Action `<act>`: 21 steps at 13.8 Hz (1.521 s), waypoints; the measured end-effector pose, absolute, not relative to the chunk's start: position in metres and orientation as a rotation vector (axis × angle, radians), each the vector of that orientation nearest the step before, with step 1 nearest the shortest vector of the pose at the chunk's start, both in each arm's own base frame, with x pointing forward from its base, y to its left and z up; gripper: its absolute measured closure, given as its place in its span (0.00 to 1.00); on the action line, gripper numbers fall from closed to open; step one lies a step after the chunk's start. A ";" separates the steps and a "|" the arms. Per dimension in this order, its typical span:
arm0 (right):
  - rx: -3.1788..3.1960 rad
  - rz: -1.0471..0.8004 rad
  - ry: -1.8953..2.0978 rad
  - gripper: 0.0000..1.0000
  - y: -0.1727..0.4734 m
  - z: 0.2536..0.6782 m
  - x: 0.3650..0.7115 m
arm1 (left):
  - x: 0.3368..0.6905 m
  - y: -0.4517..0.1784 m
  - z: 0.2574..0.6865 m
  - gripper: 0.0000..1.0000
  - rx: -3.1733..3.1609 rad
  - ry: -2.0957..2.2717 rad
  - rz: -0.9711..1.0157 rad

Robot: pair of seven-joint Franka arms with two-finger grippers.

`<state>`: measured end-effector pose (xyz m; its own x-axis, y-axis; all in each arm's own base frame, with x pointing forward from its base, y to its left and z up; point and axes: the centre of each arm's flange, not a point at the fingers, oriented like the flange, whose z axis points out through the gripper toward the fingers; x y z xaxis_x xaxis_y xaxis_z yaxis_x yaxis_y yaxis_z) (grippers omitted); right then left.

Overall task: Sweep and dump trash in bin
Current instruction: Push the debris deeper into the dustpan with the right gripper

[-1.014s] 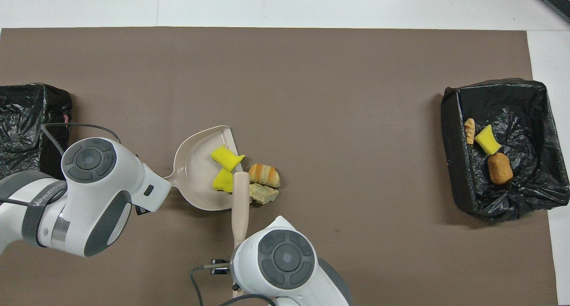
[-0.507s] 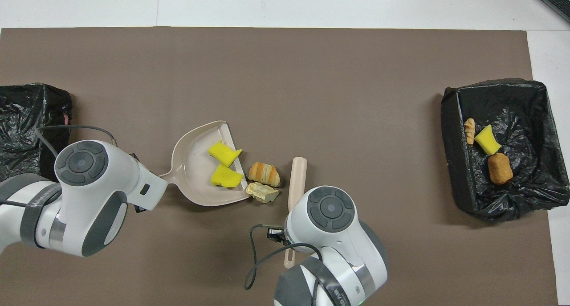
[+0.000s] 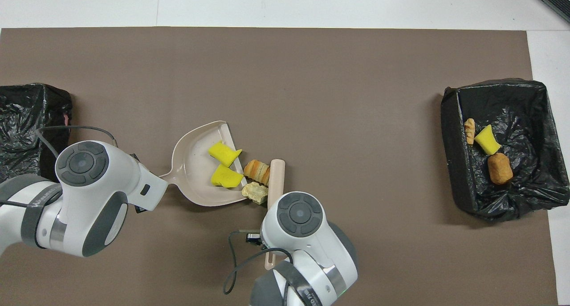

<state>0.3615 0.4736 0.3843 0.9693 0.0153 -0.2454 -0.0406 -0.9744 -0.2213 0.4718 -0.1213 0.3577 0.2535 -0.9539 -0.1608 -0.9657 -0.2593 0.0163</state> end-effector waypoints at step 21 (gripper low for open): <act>-3.017 0.480 0.110 0.74 0.438 0.411 0.341 | 0.489 -0.096 0.375 0.67 -2.570 1.736 0.116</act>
